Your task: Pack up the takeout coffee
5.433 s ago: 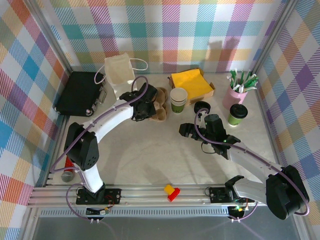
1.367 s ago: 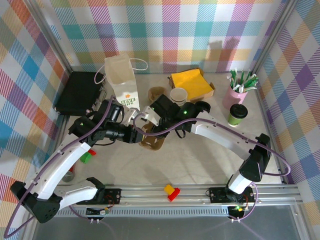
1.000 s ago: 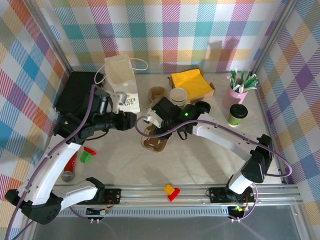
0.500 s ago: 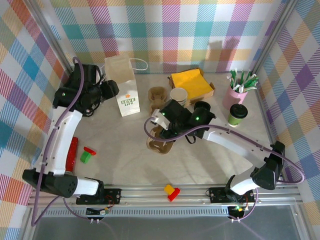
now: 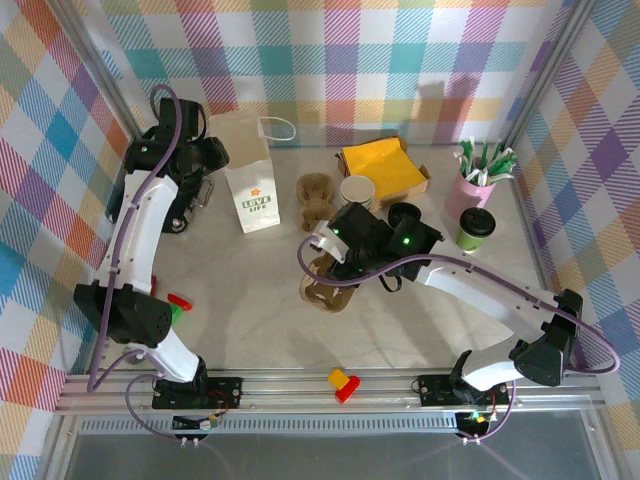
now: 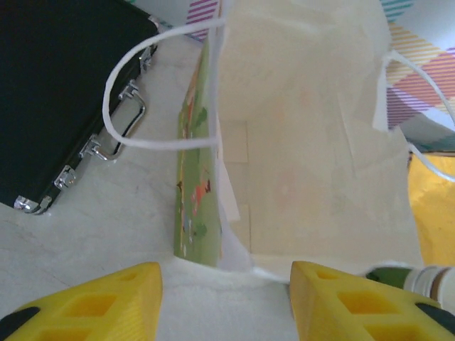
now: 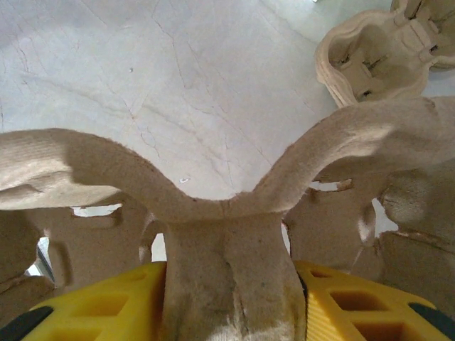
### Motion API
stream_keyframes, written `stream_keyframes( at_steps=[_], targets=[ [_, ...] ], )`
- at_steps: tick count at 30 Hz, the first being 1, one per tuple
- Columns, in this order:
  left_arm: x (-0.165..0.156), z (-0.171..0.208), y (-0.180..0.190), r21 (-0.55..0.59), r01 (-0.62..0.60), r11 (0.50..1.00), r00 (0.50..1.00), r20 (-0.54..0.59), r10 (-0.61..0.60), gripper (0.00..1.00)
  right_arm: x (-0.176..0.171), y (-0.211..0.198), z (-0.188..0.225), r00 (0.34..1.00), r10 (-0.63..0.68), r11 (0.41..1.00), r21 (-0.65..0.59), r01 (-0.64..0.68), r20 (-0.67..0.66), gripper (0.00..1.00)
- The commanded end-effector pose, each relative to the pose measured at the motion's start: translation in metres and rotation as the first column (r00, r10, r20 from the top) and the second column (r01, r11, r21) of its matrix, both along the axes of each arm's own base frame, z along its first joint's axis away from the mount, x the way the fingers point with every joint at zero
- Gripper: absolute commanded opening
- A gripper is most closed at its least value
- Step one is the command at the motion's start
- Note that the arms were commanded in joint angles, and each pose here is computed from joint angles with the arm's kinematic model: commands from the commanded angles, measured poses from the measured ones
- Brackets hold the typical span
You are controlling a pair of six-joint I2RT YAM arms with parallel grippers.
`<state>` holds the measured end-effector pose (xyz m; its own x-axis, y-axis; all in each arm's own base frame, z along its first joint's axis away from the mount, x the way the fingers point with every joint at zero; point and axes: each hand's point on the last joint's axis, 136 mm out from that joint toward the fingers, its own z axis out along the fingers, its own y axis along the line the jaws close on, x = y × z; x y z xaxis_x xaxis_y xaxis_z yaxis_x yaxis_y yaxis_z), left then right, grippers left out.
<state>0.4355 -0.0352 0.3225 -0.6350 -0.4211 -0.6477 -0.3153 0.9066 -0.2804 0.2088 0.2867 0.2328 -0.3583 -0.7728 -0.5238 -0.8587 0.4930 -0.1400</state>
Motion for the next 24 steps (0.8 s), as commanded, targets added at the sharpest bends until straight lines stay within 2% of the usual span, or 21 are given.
stream_keyframes(
  at_steps=[1, 7, 14, 24],
  targets=[
    [0.012, 0.000, 0.013, 0.022, -0.036, 0.999, 0.999, -0.006, 0.036, 0.49, -0.008, -0.006, 0.005, 1.000, -0.009, 1.000, 0.016, 0.009, -0.017, 0.46],
    [0.037, -0.021, 0.017, 0.025, -0.051, 0.998, 0.997, -0.051, 0.053, 0.45, -0.008, -0.007, 0.001, 1.000, -0.013, 1.000, 0.006, 0.014, -0.024, 0.46],
    [0.055, -0.037, 0.015, 0.033, -0.031, 0.999, 0.995, -0.089, 0.034, 0.36, -0.009, -0.009, -0.001, 0.999, -0.018, 1.000, -0.001, 0.018, -0.027, 0.46],
    [0.061, -0.044, 0.013, 0.045, 0.001, 0.999, 0.993, -0.118, 0.004, 0.17, -0.008, -0.008, 0.009, 1.000, -0.017, 1.000, 0.024, 0.017, -0.013, 0.46]
  ],
)
